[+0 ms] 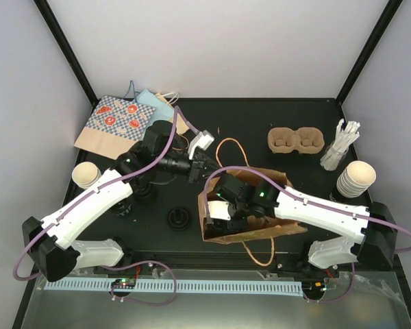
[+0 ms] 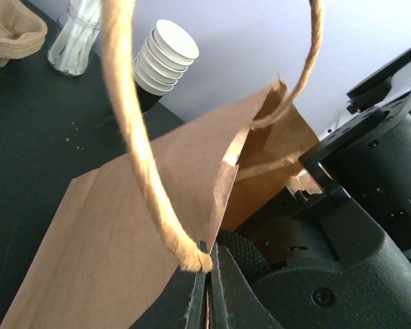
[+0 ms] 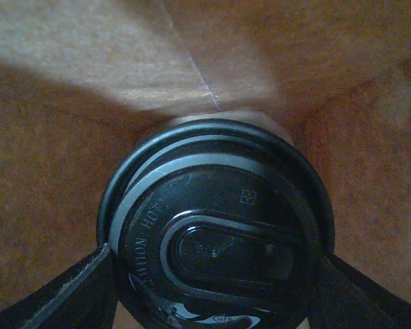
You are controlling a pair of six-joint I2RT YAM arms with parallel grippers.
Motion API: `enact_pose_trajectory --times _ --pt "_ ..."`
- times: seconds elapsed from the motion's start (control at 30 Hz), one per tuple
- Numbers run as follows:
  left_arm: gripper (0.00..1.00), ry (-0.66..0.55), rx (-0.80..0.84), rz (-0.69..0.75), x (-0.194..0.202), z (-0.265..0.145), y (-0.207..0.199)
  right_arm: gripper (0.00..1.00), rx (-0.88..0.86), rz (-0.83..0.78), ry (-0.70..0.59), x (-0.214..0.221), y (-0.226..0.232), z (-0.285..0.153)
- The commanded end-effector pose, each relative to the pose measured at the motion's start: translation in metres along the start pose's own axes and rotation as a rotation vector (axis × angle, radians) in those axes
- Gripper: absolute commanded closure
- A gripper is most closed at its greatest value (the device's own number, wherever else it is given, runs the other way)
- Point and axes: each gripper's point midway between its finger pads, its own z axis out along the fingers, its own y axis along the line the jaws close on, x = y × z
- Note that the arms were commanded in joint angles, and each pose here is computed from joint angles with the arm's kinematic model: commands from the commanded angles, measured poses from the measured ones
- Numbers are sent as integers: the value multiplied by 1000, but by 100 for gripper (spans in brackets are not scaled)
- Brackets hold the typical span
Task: Pack the takeout coffee
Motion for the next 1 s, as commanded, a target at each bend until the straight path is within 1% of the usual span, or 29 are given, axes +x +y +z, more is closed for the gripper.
enact_pose_trajectory --times 0.0,0.1,0.17,0.27,0.37,0.5,0.73,0.8,0.93,0.97 --pt "98 20 39 33 -3 -6 2 60 -102 -1 -11 0 12 14" --pt "98 43 -1 39 -3 -5 14 60 -85 -2 28 10 9 27" --pt "98 50 -44 68 -3 -6 20 60 -84 4 51 15 8 34" --pt "98 76 -107 86 -1 -3 35 58 -97 -5 42 16 11 40" --pt "97 81 -146 125 -5 -6 38 58 -100 -6 35 17 11 47" --pt "96 70 -191 169 -14 -9 41 59 -116 -2 77 27 10 60" --pt "94 62 -244 199 -26 -8 49 61 -93 -9 94 32 1 66" --pt "91 66 -256 211 -27 -8 51 61 -81 -15 96 33 -1 65" --pt "74 88 -274 241 -28 -7 51 59 -52 -32 101 33 -6 64" --pt "71 95 -282 249 -27 -7 51 59 -49 -39 103 33 -7 64"
